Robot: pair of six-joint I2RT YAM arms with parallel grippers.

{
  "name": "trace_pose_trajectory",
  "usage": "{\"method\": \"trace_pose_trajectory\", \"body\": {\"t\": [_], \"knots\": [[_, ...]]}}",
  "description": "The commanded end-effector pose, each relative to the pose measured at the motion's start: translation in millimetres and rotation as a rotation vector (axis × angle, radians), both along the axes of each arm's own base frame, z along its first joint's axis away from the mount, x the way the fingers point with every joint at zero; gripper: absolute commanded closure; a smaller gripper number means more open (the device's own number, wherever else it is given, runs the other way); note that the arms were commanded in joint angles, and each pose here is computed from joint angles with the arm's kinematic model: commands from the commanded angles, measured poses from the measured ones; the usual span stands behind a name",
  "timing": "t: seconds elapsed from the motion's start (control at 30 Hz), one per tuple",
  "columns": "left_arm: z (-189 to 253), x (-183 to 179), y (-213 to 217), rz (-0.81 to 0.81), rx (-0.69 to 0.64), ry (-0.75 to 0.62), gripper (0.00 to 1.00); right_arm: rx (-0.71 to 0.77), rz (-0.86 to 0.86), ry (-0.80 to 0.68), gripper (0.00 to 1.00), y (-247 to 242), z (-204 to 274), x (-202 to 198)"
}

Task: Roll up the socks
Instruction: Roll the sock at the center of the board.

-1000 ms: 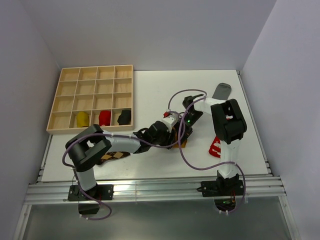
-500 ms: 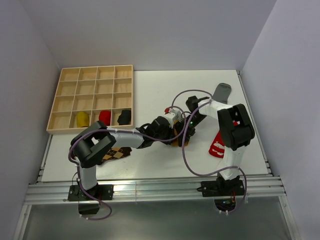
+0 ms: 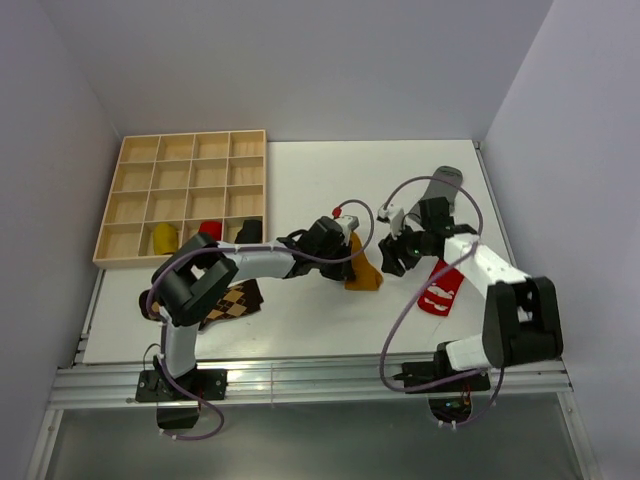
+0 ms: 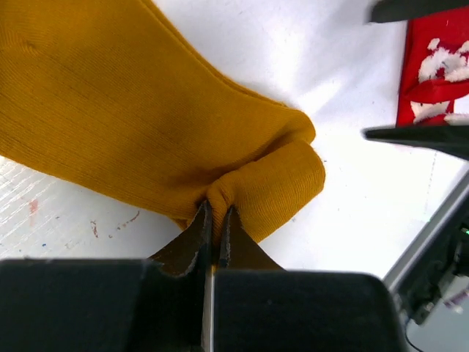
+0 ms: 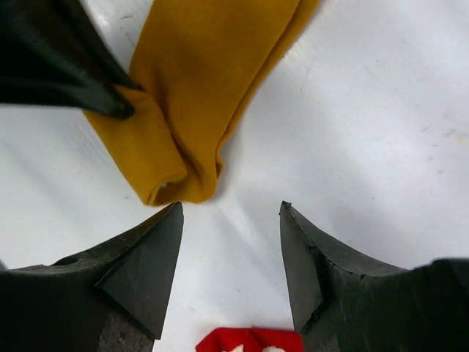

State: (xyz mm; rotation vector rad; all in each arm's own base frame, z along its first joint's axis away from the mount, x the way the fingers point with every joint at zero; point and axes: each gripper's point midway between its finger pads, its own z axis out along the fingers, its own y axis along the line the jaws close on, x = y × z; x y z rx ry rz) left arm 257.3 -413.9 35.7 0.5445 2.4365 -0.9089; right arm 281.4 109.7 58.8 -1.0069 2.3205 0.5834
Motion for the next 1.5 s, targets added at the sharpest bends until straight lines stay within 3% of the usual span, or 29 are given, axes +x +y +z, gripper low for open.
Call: {"method": "trace_pose_trajectory", "body": {"t": [0.0,0.4,0.8,1.17,1.23,1.33,1.37,1.4,1.47], "knots": [[-30,-23,20,-0.024,0.104,0.186,1.00,-0.031,0.050,-0.234,0.37,-5,16,15],[-42,-29,26,-0.052,0.101,0.371,1.00,-0.108,0.345,-0.513,0.30,4,22,-31],[-52,-36,32,-0.062,0.091,0.469,1.00,-0.217,0.554,-0.602,0.23,42,-2,-52],[-51,-38,31,-0.077,0.073,0.489,1.00,-0.318,0.618,-0.613,0.26,46,-28,-51],[-51,-39,31,-0.077,0.076,0.491,1.00,-0.322,0.620,-0.621,0.28,50,-28,-48],[-50,-39,30,-0.079,0.067,0.489,1.00,-0.318,0.609,-0.593,0.41,53,-29,-45],[-51,-38,30,-0.075,0.068,0.488,1.00,-0.312,0.601,-0.576,0.55,54,-30,-45],[-49,-39,31,-0.068,0.065,0.488,0.97,-0.311,0.598,-0.558,0.62,56,-30,-44],[-45,-37,29,-0.064,0.044,0.477,0.92,-0.293,0.596,-0.526,0.71,58,-31,-47]]}}
